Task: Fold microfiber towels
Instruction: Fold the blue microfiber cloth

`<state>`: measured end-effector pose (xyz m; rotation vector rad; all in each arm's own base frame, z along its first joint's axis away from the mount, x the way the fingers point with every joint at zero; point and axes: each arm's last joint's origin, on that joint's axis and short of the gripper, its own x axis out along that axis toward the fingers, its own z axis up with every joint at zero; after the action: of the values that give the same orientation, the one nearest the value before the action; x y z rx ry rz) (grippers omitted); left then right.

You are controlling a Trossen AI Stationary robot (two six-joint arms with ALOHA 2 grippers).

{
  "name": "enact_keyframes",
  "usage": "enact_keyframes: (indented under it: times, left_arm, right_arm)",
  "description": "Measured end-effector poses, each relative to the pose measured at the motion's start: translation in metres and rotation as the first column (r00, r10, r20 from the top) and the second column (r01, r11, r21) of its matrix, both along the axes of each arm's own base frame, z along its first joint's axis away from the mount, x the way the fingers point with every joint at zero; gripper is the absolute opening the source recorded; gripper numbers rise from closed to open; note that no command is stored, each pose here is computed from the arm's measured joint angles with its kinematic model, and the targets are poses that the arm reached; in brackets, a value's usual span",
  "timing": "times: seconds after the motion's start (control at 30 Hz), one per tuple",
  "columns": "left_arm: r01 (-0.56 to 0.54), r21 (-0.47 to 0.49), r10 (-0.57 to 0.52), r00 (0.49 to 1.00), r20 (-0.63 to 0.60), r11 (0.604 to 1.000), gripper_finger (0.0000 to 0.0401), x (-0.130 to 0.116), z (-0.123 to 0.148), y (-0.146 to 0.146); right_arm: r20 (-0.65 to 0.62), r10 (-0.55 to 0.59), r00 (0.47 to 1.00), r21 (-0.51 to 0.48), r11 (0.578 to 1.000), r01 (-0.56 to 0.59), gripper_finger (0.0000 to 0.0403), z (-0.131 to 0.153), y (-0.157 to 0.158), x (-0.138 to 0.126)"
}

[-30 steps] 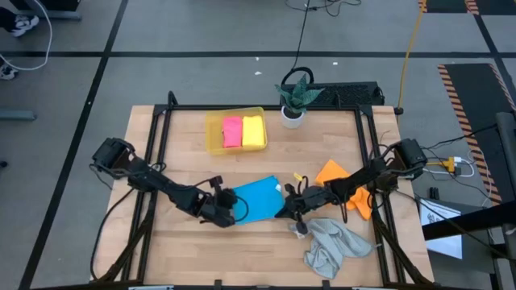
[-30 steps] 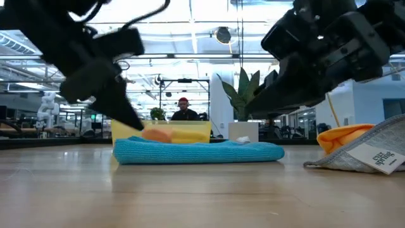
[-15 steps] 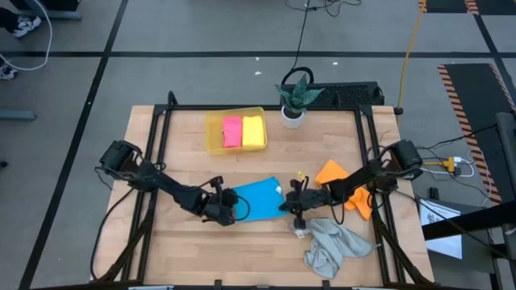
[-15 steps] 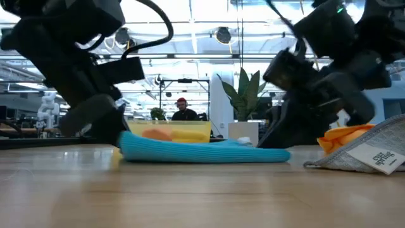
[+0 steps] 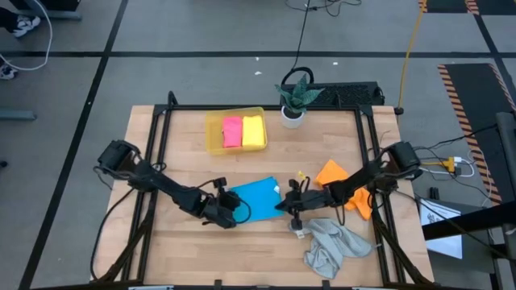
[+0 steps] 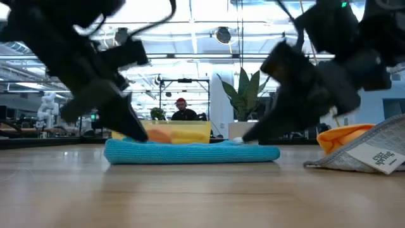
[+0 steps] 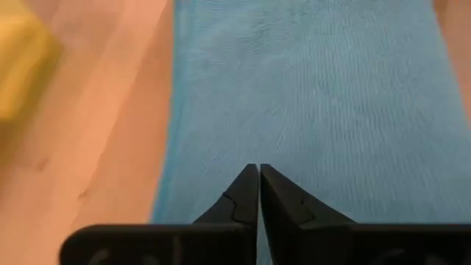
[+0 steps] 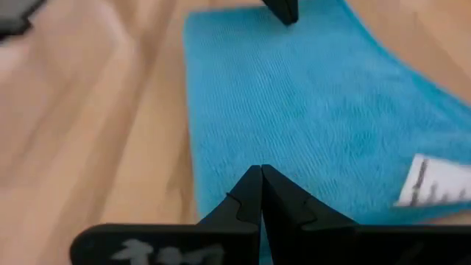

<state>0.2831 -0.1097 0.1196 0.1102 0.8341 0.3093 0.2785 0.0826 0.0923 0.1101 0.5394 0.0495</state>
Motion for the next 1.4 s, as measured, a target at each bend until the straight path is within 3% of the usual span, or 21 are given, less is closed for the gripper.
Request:
enact_keyframes:
  times: [0.1, 0.3, 0.4, 0.53, 0.7, 0.8, 1.03, 1.2, 1.33, 1.4]
  left_arm:
    - [-0.024, 0.028, 0.025, 0.999, -0.029, 0.999, 0.0020, 0.001, -0.013, 0.004]
    - [-0.059, 0.044, 0.058, 0.998, 0.034, 0.997, 0.0004, 0.010, -0.022, 0.006]
    - [0.008, 0.048, -0.012, 0.995, 0.097, 0.999, 0.0007, 0.014, -0.013, -0.001]
    - [0.039, 0.099, -0.054, 0.987, 0.154, 0.994, 0.0019, 0.017, -0.005, -0.006]
    - [-0.069, 0.172, 0.042, 0.987, 0.157, 0.983, 0.0008, 0.013, -0.006, -0.002]
    - [-0.191, 0.199, 0.162, 0.975, 0.151, 0.961, 0.0004, 0.005, -0.011, 0.004]
    - [-0.271, 0.130, 0.268, 0.963, 0.037, 0.954, 0.0004, -0.007, -0.022, 0.015]
    - [-0.282, 0.132, 0.281, 0.959, 0.023, 0.950, 0.0011, -0.011, -0.025, 0.018]
    - [-0.263, 0.106, 0.257, 0.964, 0.063, 0.959, 0.0007, -0.012, -0.014, 0.008]
    - [-0.246, 0.099, 0.238, 0.968, 0.082, 0.964, 0.0003, -0.013, -0.008, 0.005]
  right_arm:
    - [-0.065, -0.008, 0.998, -0.014, 1.000, 0.008, 0.0000, -0.009, -0.002, -0.002]
    - [-0.154, -0.016, 0.988, -0.038, 0.999, 0.010, 0.0000, -0.001, 0.007, -0.015]
    - [-0.103, -0.006, 0.995, -0.062, 0.998, 0.000, 0.0000, 0.011, 0.014, -0.018]
    - [0.070, -0.084, 0.994, -0.037, 0.996, 0.087, 0.0000, 0.029, 0.013, -0.009]
    - [0.093, -0.249, 0.964, -0.114, 0.959, 0.259, 0.0000, 0.018, -0.012, -0.001]
    - [0.036, -0.318, 0.948, -0.128, 0.939, 0.320, 0.0000, 0.003, -0.029, 0.003]
    - [-0.017, -0.409, 0.912, -0.194, 0.897, 0.398, 0.0000, -0.011, -0.048, 0.003]
    - [0.020, -0.438, 0.899, -0.268, 0.863, 0.427, 0.0000, -0.002, -0.042, -0.001]
    - [0.064, -0.413, 0.908, -0.249, 0.875, 0.415, 0.0000, 0.009, -0.030, -0.003]
    - [0.071, -0.369, 0.927, -0.213, 0.902, 0.375, 0.0000, 0.011, -0.024, -0.002]
